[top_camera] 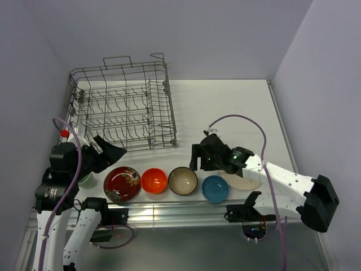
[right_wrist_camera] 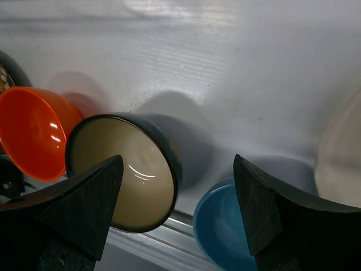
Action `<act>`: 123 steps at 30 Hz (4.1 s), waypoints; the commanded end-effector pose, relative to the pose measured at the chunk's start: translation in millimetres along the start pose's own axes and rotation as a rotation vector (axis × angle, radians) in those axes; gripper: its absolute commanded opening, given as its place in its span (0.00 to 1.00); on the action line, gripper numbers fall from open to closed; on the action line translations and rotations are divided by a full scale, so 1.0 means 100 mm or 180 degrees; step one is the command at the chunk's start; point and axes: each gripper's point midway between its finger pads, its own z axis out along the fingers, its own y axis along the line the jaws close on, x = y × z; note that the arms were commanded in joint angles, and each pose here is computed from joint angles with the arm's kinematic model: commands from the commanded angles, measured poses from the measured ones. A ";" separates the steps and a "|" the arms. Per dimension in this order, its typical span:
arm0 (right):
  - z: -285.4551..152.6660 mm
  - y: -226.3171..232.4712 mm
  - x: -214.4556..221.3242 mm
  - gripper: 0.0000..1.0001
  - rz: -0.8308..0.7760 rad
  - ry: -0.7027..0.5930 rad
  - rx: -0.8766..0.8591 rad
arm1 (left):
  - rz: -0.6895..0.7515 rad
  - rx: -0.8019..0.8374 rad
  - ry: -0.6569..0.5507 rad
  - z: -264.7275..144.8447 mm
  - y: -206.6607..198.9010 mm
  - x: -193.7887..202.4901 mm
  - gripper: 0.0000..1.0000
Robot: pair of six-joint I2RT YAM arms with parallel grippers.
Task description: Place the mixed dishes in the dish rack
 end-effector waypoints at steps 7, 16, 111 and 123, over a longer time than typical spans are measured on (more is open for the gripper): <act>0.34 0.17 0.27 0.77 -0.0171 0.0027 0.0146 | 0.0178 0.0195 0.0161 0.05 -0.05 0.09 0.82; 0.46 0.07 0.39 0.47 -0.0292 0.0045 0.0269 | 0.0172 0.0277 0.0291 0.10 -0.03 0.19 0.80; -1.31 1.72 -1.02 0.00 -0.0180 -0.1194 -0.1968 | -0.0153 0.2413 0.1527 -0.16 -1.46 0.70 0.95; -1.22 1.65 -0.98 0.00 -0.0143 -0.1226 -0.1951 | -0.0220 0.2503 0.1437 -0.26 -1.53 0.63 0.84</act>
